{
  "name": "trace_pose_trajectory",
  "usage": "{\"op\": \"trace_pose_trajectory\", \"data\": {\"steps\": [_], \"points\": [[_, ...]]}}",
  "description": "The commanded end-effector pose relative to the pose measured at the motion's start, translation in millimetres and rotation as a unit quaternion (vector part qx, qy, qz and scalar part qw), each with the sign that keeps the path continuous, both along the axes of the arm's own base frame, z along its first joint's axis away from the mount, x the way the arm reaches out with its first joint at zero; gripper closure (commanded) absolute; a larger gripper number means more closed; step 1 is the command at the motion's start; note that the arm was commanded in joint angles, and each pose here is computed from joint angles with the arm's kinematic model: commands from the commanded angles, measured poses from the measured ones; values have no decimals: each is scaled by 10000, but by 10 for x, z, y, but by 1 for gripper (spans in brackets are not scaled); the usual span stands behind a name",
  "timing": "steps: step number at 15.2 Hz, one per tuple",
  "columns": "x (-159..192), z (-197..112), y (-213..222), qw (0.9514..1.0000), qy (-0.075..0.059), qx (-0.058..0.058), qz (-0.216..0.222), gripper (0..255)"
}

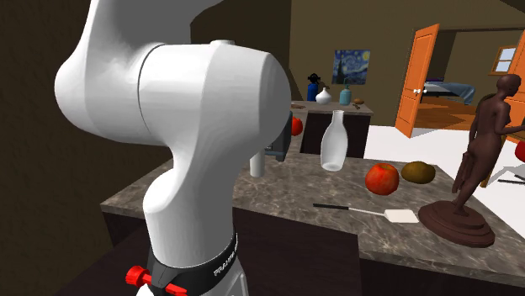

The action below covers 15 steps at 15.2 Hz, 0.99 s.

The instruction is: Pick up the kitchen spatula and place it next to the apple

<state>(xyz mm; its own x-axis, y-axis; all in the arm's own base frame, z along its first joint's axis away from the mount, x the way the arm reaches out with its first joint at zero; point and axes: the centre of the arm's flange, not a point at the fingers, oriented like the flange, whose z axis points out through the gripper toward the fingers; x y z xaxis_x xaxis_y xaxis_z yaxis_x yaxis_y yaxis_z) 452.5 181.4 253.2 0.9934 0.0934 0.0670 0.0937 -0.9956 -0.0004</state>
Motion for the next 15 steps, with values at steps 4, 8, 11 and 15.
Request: {"op": "trace_pose_trajectory", "data": {"steps": [4,8,11,15], "points": [[11,272,3,10000,3,0,0,255],[33,386,-127,10000,3,0,0,255],[101,387,-517,10000,3,0,0,255],[191,388,-1038,10000,3,0,0,255]]}}
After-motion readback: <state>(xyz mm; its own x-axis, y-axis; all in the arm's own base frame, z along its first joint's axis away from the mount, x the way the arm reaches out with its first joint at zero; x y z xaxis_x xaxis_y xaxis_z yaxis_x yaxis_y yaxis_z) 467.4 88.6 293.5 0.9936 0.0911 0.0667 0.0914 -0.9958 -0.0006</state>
